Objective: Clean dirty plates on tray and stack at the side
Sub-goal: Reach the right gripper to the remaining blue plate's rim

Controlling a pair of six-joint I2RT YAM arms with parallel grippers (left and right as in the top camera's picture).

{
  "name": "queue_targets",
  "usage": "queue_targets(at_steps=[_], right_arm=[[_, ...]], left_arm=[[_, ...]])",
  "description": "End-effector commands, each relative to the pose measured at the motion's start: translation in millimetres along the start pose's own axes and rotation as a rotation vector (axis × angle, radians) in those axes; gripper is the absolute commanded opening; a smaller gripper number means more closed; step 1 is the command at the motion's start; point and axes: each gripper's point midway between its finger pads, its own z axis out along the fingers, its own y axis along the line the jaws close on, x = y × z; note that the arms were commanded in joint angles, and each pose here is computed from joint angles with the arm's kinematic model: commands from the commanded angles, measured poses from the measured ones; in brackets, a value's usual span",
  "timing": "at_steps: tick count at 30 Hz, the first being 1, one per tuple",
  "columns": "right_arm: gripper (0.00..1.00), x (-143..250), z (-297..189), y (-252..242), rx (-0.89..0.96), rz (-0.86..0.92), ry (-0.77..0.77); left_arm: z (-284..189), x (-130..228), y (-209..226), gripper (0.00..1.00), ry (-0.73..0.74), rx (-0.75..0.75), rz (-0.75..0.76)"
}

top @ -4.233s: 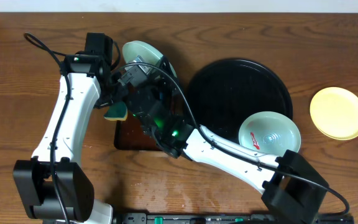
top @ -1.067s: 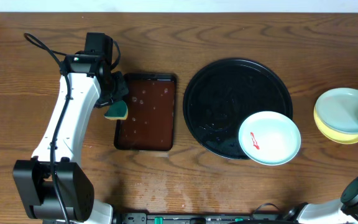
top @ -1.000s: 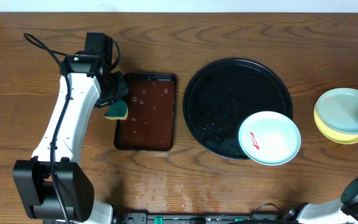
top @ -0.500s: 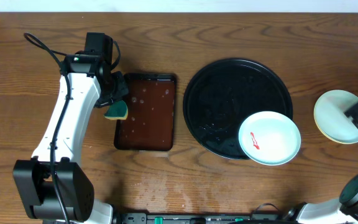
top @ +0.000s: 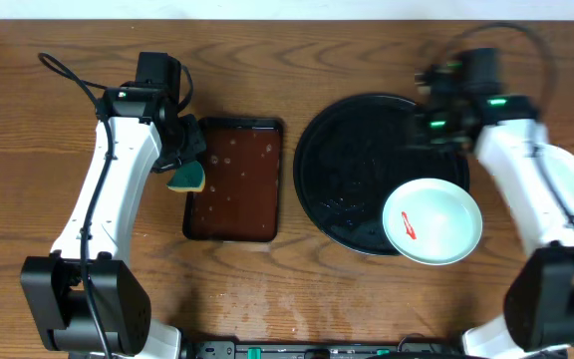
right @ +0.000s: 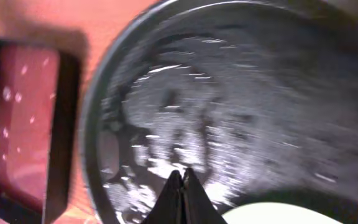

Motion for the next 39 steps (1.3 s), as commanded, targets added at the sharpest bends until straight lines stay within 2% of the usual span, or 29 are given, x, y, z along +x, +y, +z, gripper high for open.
queue_targets(at_steps=[1,9,14,24,30,39], right_arm=[[0.01,21.4,43.4,35.8,0.033,-0.021,0.075],[0.01,55.7,127.0,98.1,0.017,-0.168,0.121],[0.01,68.7,150.6,103.4,0.085,-0.172,0.117],[0.01,88.5,151.5,100.2,0.132,-0.095,0.173],[0.01,106.1,153.1,114.3,0.084,-0.112,0.223],[0.01,114.2,155.4,133.6,0.059,-0.148,0.216]], left_arm=[[2.4,1.2,2.5,0.08,0.006,-0.01,0.008],[2.4,0.7,2.2,0.08,0.004,-0.009,0.008],[2.4,0.7,2.2,0.09,0.004,-0.009,0.008],[2.4,0.8,2.3,0.08,0.005,-0.009,0.008],[2.4,0.7,2.2,0.08,0.004,-0.009,0.008],[2.4,0.8,2.3,0.08,0.005,-0.009,0.008]])
